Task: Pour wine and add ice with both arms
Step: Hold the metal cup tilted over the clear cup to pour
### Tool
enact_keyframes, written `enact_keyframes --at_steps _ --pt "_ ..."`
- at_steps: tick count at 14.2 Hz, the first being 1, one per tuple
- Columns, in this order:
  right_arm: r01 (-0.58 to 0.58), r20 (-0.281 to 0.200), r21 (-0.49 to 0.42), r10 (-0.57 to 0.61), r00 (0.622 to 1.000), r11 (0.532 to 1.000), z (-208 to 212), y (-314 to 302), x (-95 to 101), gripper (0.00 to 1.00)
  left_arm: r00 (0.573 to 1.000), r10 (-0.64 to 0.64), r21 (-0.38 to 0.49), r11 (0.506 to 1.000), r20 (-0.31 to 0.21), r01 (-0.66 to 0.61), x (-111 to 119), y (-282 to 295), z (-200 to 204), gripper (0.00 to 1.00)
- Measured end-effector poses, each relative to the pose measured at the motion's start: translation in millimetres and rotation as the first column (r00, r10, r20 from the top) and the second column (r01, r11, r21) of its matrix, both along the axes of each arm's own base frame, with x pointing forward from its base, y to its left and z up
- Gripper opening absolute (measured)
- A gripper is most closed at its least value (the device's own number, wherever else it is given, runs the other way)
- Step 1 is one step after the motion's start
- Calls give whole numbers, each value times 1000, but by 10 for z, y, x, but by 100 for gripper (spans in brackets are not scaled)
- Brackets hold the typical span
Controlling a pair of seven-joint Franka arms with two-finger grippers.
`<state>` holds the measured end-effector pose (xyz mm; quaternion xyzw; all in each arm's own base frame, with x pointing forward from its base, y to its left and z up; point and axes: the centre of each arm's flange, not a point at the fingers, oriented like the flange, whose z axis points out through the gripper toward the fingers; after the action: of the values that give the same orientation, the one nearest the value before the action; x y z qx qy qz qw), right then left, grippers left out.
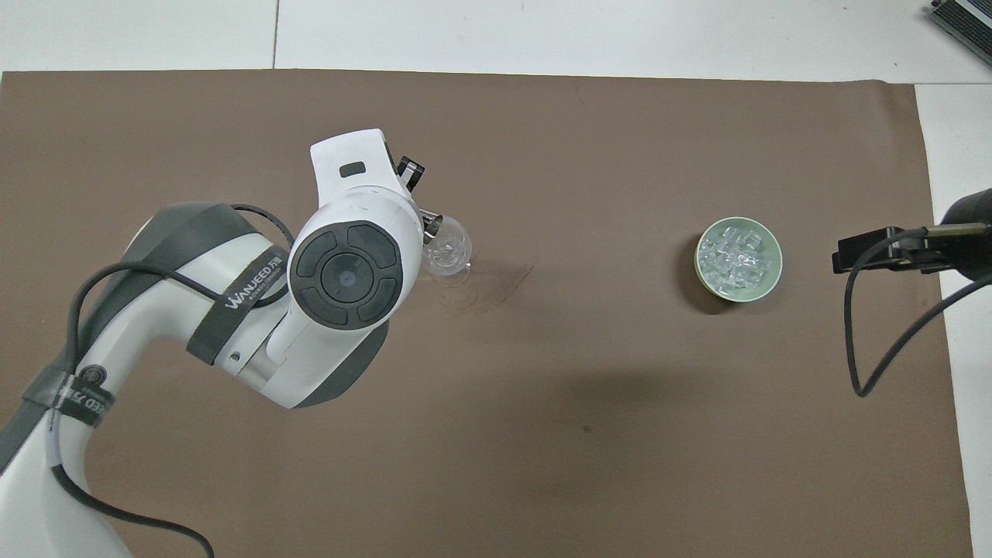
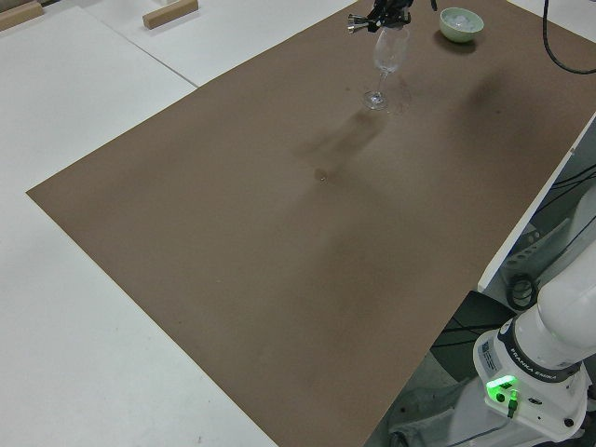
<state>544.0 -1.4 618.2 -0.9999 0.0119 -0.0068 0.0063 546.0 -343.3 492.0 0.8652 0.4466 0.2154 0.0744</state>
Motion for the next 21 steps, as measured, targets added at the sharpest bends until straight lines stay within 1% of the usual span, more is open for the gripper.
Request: enact_keyframes --at_steps 7,12,16,21 --pt "1 0 0 -1 1000 1000 0 -7 0 100 999 -35 39 999 24 34 -49 -80 4 21" --pt "7 1 0 -7 1000 1000 1 -7 1 100 998 -48 60 997 28 47 -80 -118 -3 21" --pt "11 35 0 -12 999 1000 32 -10 37 100 998 -55 75 996 22 53 -117 -155 -17 21" --pt "13 39 0 -13 999 1000 35 -20 41 100 998 -60 100 993 25 57 -119 -144 -21 21"
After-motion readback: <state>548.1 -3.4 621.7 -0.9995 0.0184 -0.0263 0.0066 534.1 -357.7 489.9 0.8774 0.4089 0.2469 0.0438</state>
